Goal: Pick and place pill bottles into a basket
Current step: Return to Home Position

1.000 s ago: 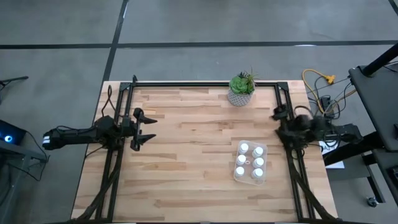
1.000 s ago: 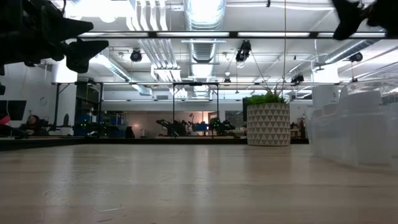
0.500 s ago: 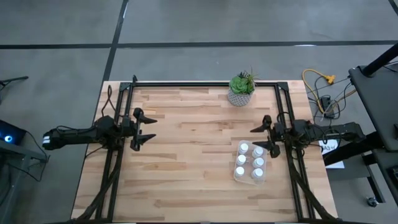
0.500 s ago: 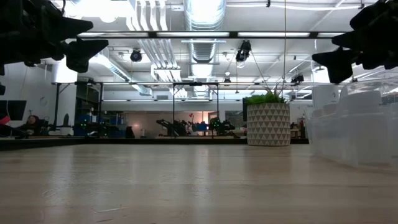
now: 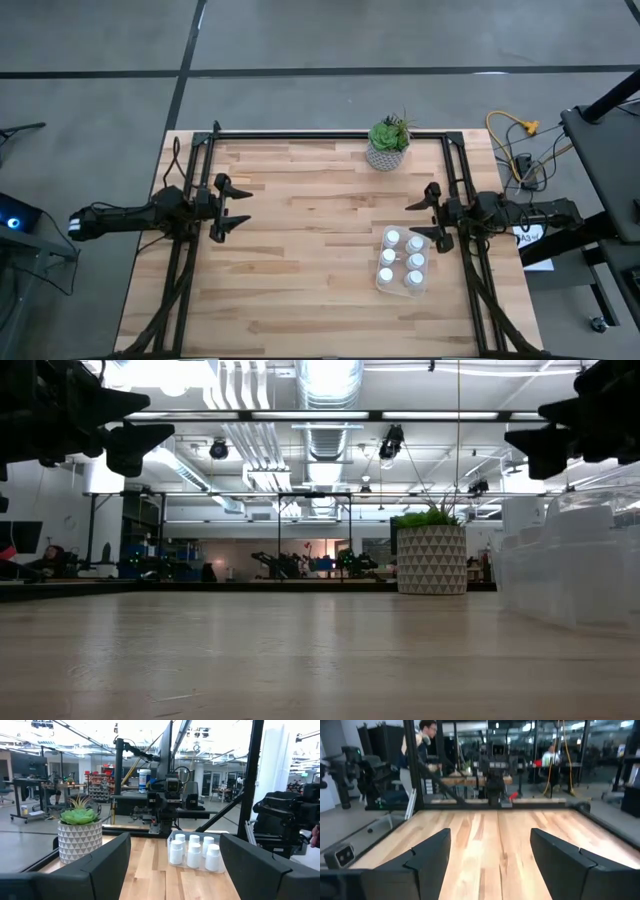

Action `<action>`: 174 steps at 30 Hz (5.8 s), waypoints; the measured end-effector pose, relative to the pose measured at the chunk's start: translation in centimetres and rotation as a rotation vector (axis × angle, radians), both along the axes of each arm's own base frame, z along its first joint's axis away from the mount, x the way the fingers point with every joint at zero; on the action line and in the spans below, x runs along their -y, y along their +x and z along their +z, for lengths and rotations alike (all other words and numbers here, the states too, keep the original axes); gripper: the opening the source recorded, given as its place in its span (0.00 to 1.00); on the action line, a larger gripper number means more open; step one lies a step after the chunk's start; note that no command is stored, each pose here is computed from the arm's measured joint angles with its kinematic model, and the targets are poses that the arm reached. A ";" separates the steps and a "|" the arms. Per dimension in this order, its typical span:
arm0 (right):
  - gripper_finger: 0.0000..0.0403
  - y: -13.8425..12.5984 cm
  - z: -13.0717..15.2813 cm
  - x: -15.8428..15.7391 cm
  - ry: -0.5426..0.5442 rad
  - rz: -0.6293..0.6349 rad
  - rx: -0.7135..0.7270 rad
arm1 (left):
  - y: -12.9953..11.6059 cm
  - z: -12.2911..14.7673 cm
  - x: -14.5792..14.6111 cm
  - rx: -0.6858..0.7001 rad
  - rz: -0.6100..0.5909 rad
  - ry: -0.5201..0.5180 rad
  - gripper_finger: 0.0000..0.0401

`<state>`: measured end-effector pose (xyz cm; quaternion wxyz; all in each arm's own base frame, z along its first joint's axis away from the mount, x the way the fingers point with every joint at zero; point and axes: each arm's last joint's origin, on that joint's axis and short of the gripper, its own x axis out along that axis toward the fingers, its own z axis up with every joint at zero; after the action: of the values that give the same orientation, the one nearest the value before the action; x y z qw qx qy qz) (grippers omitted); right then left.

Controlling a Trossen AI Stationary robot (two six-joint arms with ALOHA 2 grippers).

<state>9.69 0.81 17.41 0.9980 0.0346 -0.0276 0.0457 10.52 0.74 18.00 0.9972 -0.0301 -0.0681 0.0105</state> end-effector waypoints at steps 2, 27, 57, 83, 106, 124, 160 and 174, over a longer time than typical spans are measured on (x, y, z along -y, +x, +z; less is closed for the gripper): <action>0.64 0.0 -0.3 0.0 0.009 -0.001 -0.027 | 0.0 0.0 0.0 0.001 0.000 0.000 0.72; 0.66 0.2 -0.5 0.0 0.031 -0.004 -0.060 | 0.0 0.0 0.0 0.003 0.000 0.000 0.72; 0.66 0.2 -0.5 0.0 0.031 -0.004 -0.059 | 0.0 0.0 0.0 0.002 0.000 0.000 0.72; 0.66 0.2 -0.5 0.0 0.030 -0.004 -0.059 | 0.0 0.0 0.0 0.002 0.000 0.000 0.72; 0.66 0.2 -0.5 0.0 0.030 -0.004 -0.058 | 0.0 0.0 0.0 0.002 0.000 0.000 0.72; 0.63 0.2 -0.5 0.0 0.030 -0.004 -0.058 | 0.0 0.0 0.0 0.003 0.000 0.000 0.72; 0.65 0.2 -0.5 0.0 0.030 -0.003 -0.059 | 0.0 0.0 0.0 0.002 0.000 0.000 0.72; 0.64 0.2 -0.5 0.0 0.030 -0.004 -0.058 | 0.0 0.0 0.0 0.001 0.000 0.000 0.72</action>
<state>9.89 0.81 16.91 0.9978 0.0510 0.0008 0.0424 10.51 0.74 18.01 0.9971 -0.0301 -0.0687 0.0105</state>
